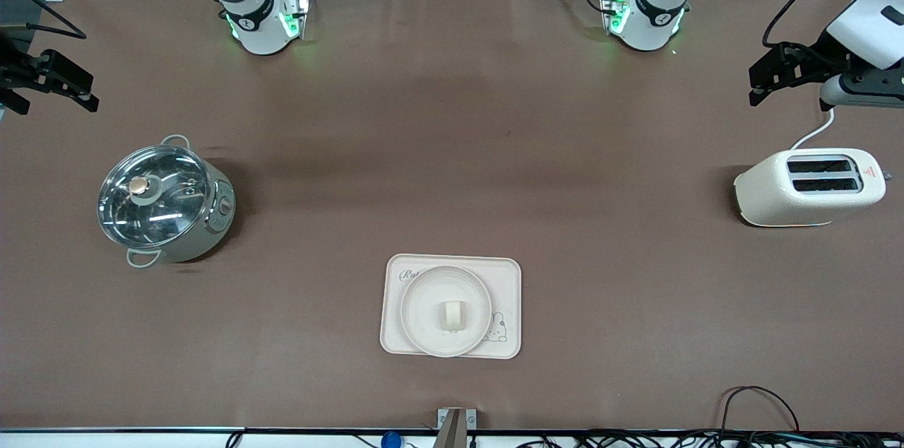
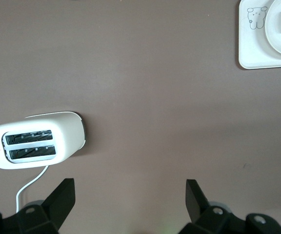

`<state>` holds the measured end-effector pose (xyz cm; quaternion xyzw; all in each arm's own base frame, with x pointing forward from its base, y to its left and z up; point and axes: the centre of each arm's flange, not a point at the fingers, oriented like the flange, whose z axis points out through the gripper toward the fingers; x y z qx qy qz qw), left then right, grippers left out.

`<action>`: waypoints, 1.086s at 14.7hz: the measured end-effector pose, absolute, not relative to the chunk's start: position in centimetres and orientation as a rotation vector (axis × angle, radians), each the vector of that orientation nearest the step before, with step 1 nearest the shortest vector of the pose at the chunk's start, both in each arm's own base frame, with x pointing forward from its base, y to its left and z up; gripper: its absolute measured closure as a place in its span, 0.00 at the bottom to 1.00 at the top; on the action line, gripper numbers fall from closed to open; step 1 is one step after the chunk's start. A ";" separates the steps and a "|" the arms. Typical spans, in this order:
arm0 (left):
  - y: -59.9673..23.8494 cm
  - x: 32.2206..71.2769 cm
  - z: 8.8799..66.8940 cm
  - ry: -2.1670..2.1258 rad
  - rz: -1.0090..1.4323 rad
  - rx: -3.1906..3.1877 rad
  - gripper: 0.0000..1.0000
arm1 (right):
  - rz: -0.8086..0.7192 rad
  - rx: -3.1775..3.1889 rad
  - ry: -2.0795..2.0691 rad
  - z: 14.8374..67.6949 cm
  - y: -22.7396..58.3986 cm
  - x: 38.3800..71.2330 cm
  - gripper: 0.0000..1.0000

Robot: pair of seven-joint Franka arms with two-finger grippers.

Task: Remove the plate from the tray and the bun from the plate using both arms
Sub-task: 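Move the right gripper from rest toward the white plate on the tray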

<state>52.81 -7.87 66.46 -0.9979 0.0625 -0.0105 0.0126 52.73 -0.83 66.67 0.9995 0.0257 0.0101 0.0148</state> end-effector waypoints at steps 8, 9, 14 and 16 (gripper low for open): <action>-7.9 53.0 66.3 0.195 -0.027 -3.111 0.00 | 0.048 3.117 0.109 66.9 0.2 52.8 0.00; -7.8 53.1 66.1 0.195 -0.022 -3.112 0.00 | 0.060 3.132 0.141 67.0 1.4 52.9 0.00; -7.7 54.0 65.7 0.196 -0.020 -3.119 0.00 | 0.111 3.282 0.159 63.1 8.7 56.4 0.00; -7.7 54.1 65.6 0.196 -0.017 -3.119 0.00 | 0.110 3.311 0.113 58.8 11.7 59.4 0.00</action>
